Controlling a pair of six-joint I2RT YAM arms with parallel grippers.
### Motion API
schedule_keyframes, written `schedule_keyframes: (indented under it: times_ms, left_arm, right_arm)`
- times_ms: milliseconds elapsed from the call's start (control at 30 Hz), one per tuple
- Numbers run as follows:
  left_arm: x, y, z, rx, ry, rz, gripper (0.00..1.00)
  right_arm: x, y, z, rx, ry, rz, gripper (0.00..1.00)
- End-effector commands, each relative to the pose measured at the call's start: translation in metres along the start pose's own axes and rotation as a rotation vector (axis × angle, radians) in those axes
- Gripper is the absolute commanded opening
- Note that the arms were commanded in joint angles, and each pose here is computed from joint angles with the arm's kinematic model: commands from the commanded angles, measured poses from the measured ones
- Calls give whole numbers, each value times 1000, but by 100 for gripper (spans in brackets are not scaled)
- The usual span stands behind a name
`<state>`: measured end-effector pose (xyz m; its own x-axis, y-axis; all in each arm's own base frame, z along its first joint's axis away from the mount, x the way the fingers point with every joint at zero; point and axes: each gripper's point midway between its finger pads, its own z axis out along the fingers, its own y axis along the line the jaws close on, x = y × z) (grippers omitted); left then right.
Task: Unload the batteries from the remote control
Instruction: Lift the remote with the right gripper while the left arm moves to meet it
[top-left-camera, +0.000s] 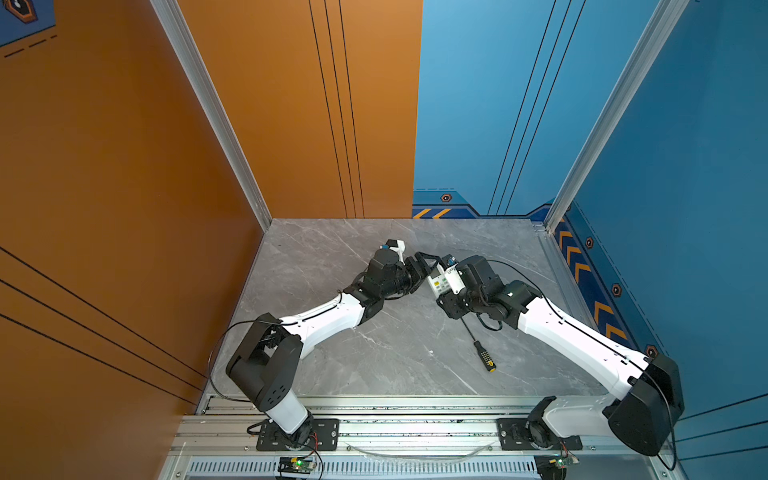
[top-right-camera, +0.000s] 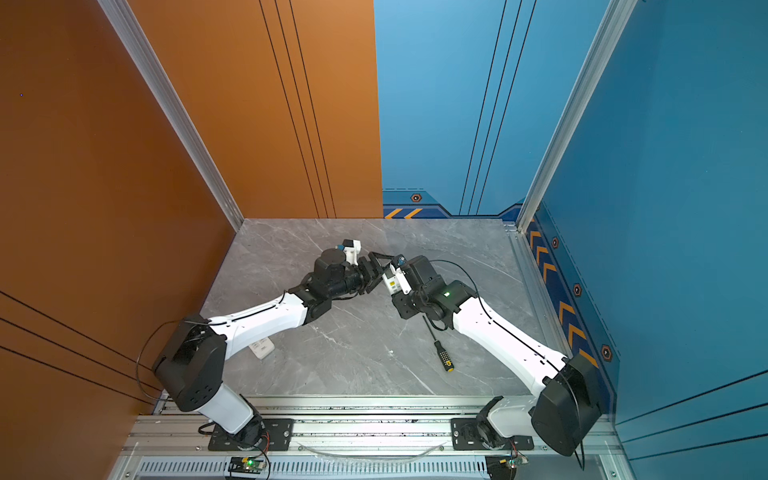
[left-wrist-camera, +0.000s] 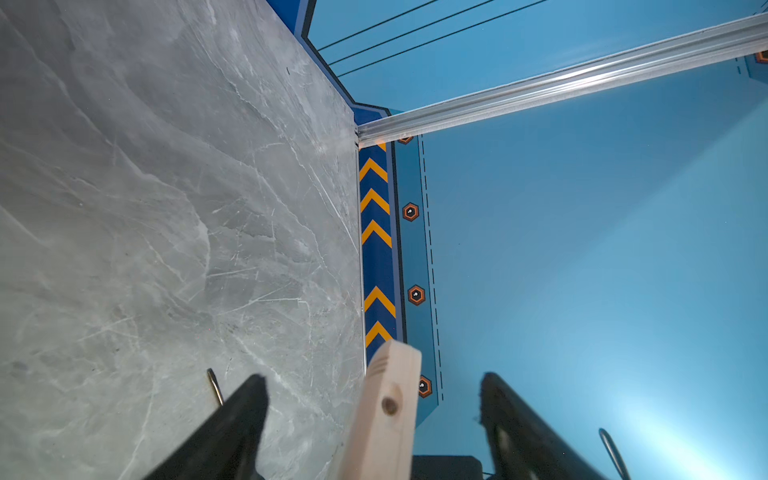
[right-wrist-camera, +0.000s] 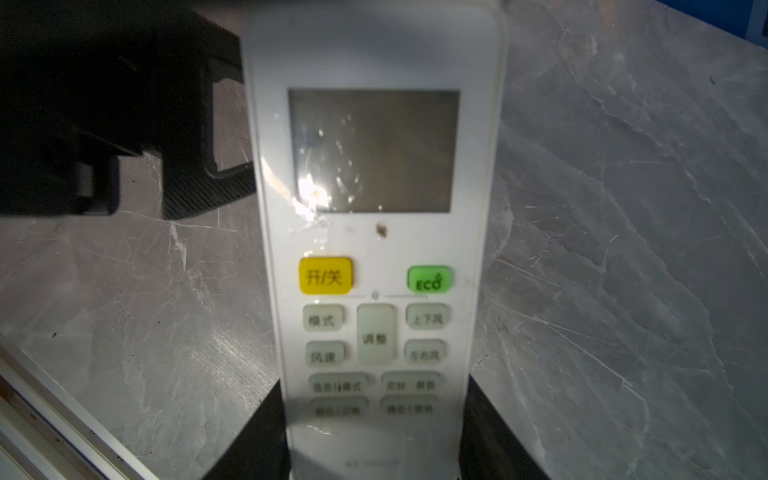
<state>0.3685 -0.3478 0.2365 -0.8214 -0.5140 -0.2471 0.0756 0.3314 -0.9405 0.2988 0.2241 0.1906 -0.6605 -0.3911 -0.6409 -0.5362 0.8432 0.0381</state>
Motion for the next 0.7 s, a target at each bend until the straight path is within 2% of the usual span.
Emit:
schedule_keyframes:
  times_ms: [0, 167, 233, 333, 400, 467, 500, 600, 667]
  left_arm:
    - [8, -10, 4, 65, 21, 16, 66]
    - [17, 9, 5, 30, 45, 8, 38]
    - [15, 9, 3, 31, 37, 10, 25]
    - [5, 4, 0, 44, 16, 13, 7]
    - [-6, -1, -4, 54, -13, 10, 0]
    - [-21, -8, -11, 81, -53, 7, 0]
    - [-29, -12, -15, 95, -77, 7, 0]
    - [-53, -21, -30, 117, -169, 28, 0]
    - [-62, -30, -38, 146, -202, 39, 0]
  right_arm:
    - [-10, 9, -6, -46, -11, 28, 36]
    - [-14, 13, -8, -85, -14, 67, 38]
    - [-14, 16, -7, -97, -11, 77, 42]
    - [-18, 17, -12, -108, -26, 103, 64]
    - [-27, 11, -21, -87, -74, 140, 78]
    - [-39, 3, -37, -77, -160, 216, 90]
    - [-46, 0, -47, -82, -215, 257, 100]
    - [-59, -17, -75, -101, -358, 411, 100]
    - [-67, -29, -84, -189, -438, 559, 100]
